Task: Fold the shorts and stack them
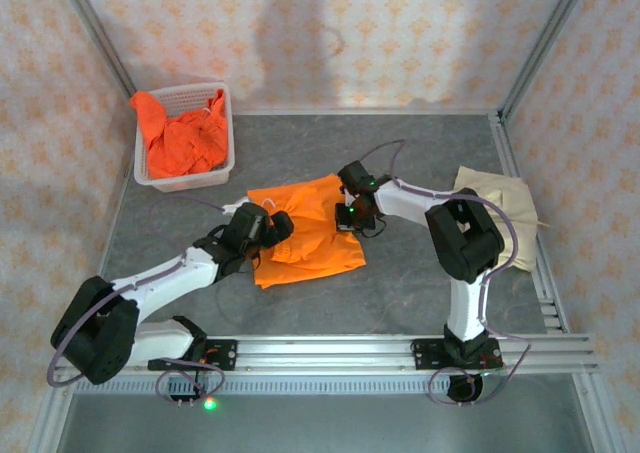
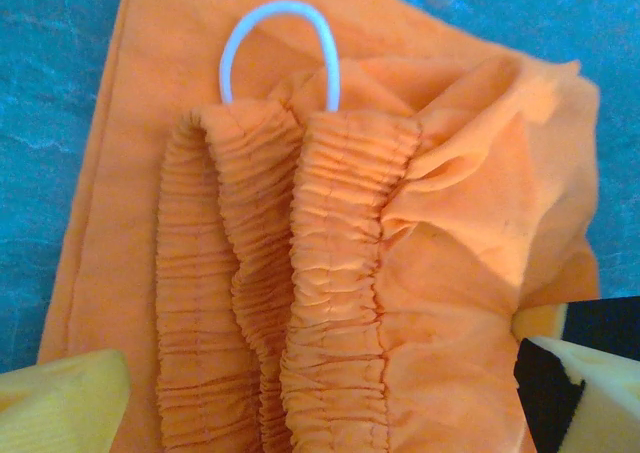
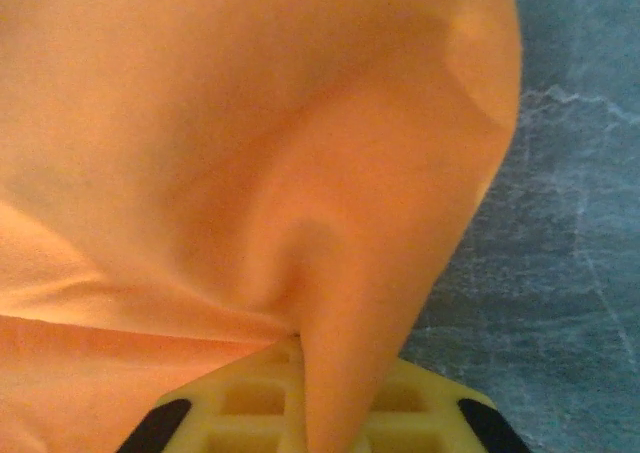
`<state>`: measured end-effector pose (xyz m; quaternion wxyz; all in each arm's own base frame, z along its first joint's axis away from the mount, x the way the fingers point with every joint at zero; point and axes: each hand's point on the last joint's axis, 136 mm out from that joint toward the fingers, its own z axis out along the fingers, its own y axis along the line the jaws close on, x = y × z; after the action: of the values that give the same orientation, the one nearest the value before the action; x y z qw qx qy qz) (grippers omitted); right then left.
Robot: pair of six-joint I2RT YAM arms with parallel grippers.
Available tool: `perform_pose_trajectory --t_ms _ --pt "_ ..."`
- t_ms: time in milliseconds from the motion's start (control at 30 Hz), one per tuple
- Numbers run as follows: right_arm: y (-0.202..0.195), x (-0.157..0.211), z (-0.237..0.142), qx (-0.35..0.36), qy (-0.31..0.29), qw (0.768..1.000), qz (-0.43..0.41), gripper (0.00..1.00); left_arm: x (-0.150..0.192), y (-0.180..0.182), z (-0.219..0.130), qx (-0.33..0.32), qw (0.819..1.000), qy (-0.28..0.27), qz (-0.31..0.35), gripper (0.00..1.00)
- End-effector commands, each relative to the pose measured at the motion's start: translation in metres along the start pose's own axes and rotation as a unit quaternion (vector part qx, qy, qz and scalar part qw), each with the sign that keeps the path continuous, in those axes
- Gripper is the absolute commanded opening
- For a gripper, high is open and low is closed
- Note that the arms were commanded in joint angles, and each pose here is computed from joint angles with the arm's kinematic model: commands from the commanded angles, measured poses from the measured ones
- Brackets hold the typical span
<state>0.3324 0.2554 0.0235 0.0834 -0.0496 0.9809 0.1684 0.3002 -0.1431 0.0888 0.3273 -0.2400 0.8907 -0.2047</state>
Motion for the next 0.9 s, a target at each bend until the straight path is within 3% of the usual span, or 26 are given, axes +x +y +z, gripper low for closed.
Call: perform_pose_trajectory --t_ms 0,333,867 --pt "-0.029 -0.002 -0.007 0.075 -0.020 0.997 0.002 0.03 -0.002 0.016 -0.006 -0.029 0.999 -0.017 0.015 1.00" --pt "-0.055 -0.009 -0.045 0.168 -0.052 0.984 -0.020 0.00 -0.002 0.021 -0.009 -0.034 0.999 -0.021 0.013 1.00" --pt "-0.099 -0.015 -0.123 0.335 -0.080 0.936 -0.075 0.00 -0.001 0.020 -0.005 -0.035 0.999 -0.021 0.012 1.00"
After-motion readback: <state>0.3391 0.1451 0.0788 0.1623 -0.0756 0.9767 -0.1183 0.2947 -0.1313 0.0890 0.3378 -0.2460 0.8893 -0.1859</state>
